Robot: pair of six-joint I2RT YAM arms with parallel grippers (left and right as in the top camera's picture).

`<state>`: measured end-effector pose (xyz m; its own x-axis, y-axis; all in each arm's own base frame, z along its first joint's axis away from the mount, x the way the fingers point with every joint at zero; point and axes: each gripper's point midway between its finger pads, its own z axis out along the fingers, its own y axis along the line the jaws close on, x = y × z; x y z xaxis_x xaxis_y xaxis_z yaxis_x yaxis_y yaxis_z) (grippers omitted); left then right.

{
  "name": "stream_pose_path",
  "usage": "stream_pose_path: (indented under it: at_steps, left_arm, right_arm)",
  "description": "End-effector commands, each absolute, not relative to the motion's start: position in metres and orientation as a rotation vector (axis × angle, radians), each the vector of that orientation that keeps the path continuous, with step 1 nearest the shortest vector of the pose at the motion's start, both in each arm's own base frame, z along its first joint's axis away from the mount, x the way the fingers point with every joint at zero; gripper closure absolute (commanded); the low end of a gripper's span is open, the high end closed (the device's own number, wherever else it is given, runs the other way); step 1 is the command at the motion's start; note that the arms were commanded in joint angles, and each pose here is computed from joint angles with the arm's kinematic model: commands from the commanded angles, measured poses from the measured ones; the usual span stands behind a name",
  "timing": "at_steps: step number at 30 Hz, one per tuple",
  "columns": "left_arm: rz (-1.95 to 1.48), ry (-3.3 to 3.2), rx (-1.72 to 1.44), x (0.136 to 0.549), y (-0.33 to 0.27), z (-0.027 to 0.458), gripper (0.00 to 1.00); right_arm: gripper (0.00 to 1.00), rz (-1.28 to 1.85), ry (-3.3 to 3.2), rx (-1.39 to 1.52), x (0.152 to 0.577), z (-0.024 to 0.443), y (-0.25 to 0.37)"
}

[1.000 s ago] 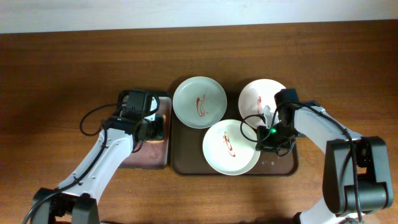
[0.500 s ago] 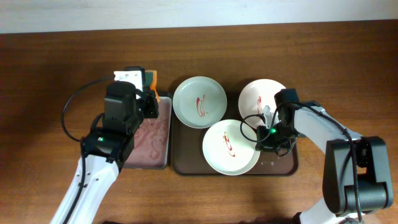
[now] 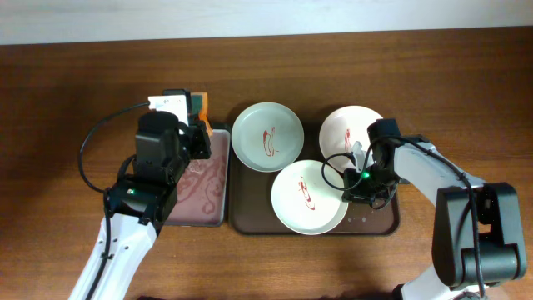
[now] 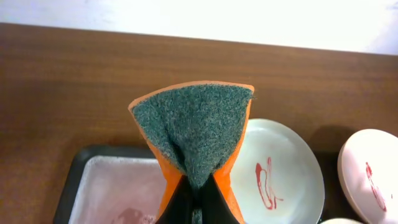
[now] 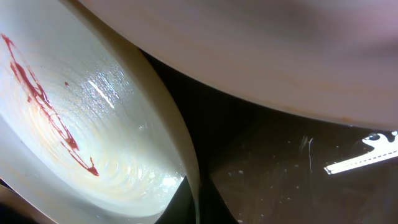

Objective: Clean dirty plates on tray and stack at the side
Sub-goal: 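Scrub the front plate with the sponge held in the left gripper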

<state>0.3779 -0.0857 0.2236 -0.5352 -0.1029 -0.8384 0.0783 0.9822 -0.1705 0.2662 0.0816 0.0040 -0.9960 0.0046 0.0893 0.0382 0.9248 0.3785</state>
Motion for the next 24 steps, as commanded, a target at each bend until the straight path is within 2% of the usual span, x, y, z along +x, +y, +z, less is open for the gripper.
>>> stream_pose_path:
  at_steps: [1, 7, 10, 16, 24]
  left_arm:
    - [-0.21, 2.227, -0.029, 0.374, -0.085, 0.199, 1.0]
    - [-0.16, 2.574, -0.084, 0.358, -0.084, 0.099, 1.0]
    - [-0.194, 2.693, -0.067, 0.346, -0.091, 0.07, 1.0]
    - [-0.617, 2.571, 0.09, 0.355, -0.153, 0.124, 1.0]
    - [-1.059, 2.596, 0.451, 0.296, -0.304, 0.097, 1.0]
  right_arm:
    - [0.96, -0.613, -2.979, -0.018, 0.263, 0.002, 0.087]
    - [0.96, -0.612, -2.976, -0.019, 0.262, 0.002, 0.087]
    - [0.96, -0.61, -2.97, -0.021, 0.261, 0.002, 0.086]
    - [0.96, -0.609, -2.968, -0.022, 0.26, 0.002, 0.086]
    - [0.96, -0.609, -2.969, -0.022, 0.26, 0.002, 0.086]
